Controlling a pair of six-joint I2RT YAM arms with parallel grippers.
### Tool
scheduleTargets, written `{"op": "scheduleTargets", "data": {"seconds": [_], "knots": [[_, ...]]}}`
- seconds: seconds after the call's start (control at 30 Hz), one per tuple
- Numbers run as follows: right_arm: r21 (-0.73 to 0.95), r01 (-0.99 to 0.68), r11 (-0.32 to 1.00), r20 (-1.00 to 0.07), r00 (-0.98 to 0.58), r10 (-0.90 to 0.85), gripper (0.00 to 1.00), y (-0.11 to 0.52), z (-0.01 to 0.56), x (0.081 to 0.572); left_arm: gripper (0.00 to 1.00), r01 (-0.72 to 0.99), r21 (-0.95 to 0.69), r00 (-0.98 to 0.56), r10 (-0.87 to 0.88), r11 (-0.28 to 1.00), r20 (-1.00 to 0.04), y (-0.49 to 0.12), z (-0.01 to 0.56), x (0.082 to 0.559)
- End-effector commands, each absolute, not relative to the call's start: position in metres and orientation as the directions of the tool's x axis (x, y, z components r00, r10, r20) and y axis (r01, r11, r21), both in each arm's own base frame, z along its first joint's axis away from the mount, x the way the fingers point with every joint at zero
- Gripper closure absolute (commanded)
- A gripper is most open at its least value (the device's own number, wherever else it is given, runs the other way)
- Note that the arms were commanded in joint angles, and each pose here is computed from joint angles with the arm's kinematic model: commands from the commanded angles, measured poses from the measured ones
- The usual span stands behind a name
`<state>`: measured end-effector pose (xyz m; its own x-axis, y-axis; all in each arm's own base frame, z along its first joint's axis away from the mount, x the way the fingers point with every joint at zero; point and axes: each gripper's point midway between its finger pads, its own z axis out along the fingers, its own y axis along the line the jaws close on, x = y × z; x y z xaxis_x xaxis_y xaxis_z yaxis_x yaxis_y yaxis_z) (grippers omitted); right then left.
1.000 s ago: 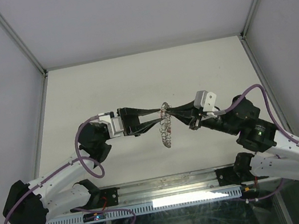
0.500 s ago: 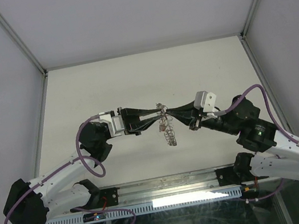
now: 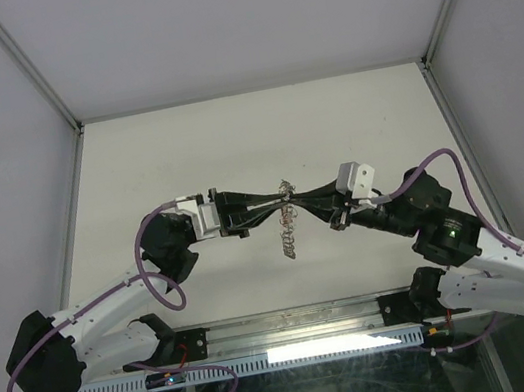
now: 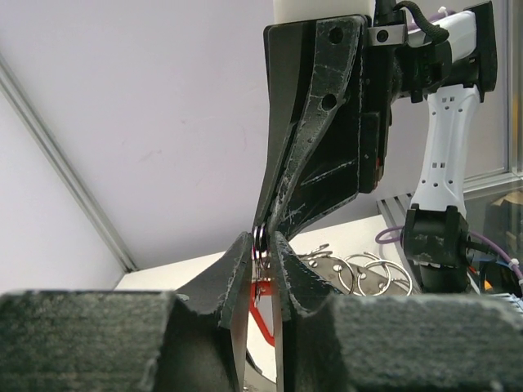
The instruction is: Put the keys on the keyring
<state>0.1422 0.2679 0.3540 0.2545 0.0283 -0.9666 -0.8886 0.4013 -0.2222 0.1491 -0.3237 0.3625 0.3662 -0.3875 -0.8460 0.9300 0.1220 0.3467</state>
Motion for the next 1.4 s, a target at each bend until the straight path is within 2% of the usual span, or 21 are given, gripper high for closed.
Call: {"op": "scheduleTargets", "data": {"seconds": [0.0,0.17,0.2,0.27,0.37,0.87,1.2,1.37], "knots": [[-0.226,-0.887,0.404,-0.945,0.301,0.132,1.0,0.268,0.386,0.137,0.87,0.914,0.381,0.404,-0.425,0.141,-0.81,-0.324,0.385,0.147],[-0.227,-0.885,0.407,-0.942,0.305,0.137,1.0,0.267,0.388,0.136,0.92,0.917,0.379,0.394,-0.414,0.122,-0.821,-0.327,0.381,0.146],[-0.228,-0.884,0.408,-0.941,0.307,0.14,1.0,0.266,0.388,0.136,0.9,0.918,0.378,0.392,-0.412,0.119,-0.823,-0.328,0.379,0.146],[-0.228,-0.882,0.413,-0.94,0.31,0.144,1.0,0.265,0.389,0.136,0.8,0.92,0.375,0.389,-0.408,0.116,-0.826,-0.328,0.378,0.146],[-0.232,-0.877,0.421,-0.936,0.319,0.147,1.0,0.262,0.392,0.136,0.77,0.919,0.375,0.391,-0.411,0.123,-0.823,-0.326,0.378,0.145],[-0.238,-0.873,0.426,-0.927,0.335,0.168,1.0,0.257,0.398,0.133,0.82,0.918,0.375,0.394,-0.412,0.131,-0.821,-0.325,0.379,0.146],[-0.241,-0.872,0.427,-0.924,0.34,0.173,1.0,0.256,0.399,0.132,0.82,0.918,0.375,0.392,-0.412,0.126,-0.822,-0.327,0.378,0.147],[-0.243,-0.873,0.422,-0.924,0.341,0.173,1.0,0.257,0.399,0.132,0.91,0.919,0.376,0.391,-0.413,0.121,-0.822,-0.328,0.379,0.147]]}}
